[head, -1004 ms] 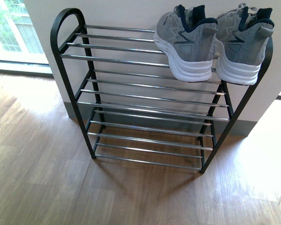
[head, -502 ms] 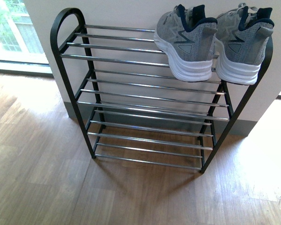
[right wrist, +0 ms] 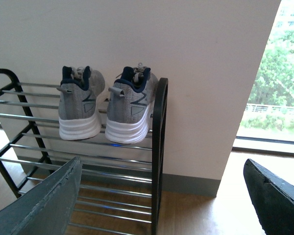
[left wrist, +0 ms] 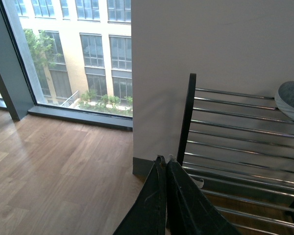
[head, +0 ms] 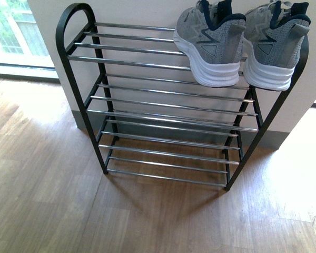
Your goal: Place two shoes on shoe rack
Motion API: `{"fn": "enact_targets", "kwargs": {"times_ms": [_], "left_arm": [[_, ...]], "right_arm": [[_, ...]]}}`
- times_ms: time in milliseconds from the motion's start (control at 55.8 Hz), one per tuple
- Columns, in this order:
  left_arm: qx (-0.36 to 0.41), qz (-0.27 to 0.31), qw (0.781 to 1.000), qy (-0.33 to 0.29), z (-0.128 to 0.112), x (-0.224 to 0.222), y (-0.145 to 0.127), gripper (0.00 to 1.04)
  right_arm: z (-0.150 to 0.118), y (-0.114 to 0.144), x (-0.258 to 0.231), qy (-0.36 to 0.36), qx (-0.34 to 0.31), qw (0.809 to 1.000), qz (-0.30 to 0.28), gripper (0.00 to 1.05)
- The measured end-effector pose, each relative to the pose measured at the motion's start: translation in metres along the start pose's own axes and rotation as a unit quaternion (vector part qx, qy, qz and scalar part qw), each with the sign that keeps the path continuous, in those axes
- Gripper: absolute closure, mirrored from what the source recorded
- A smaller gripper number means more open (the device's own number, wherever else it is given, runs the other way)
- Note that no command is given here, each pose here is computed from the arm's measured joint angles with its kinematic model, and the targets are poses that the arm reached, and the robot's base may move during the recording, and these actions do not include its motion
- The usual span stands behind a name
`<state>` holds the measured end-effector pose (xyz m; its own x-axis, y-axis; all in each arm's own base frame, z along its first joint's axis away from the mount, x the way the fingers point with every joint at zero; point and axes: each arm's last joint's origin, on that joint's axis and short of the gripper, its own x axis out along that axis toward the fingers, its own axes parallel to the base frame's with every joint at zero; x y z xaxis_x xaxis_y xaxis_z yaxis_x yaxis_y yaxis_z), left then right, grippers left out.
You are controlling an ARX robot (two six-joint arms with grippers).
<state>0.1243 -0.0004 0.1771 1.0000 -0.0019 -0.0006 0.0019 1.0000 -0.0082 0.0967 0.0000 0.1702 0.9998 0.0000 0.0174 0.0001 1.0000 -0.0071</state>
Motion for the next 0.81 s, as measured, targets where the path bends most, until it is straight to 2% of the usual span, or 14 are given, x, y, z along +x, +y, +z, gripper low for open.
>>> {"fn": "enact_targets", "kwargs": {"times_ms": [90, 735, 807], "left_arm": [[0.000, 0.000, 1.000, -0.004, -0.007, -0.002, 0.000, 1.04], [0.000, -0.001, 1.000, -0.008, -0.006, -0.016, 0.000, 1.04], [0.000, -0.001, 1.000, 0.009, -0.011, -0.023, 0.000, 1.04]], "right_arm": [[0.000, 0.000, 0.000, 0.000, 0.000, 1.000, 0.000, 0.09], [0.000, 0.000, 0.000, 0.000, 0.000, 1.000, 0.000, 0.09], [0.000, 0.000, 0.000, 0.000, 0.000, 1.000, 0.000, 0.09]]}}
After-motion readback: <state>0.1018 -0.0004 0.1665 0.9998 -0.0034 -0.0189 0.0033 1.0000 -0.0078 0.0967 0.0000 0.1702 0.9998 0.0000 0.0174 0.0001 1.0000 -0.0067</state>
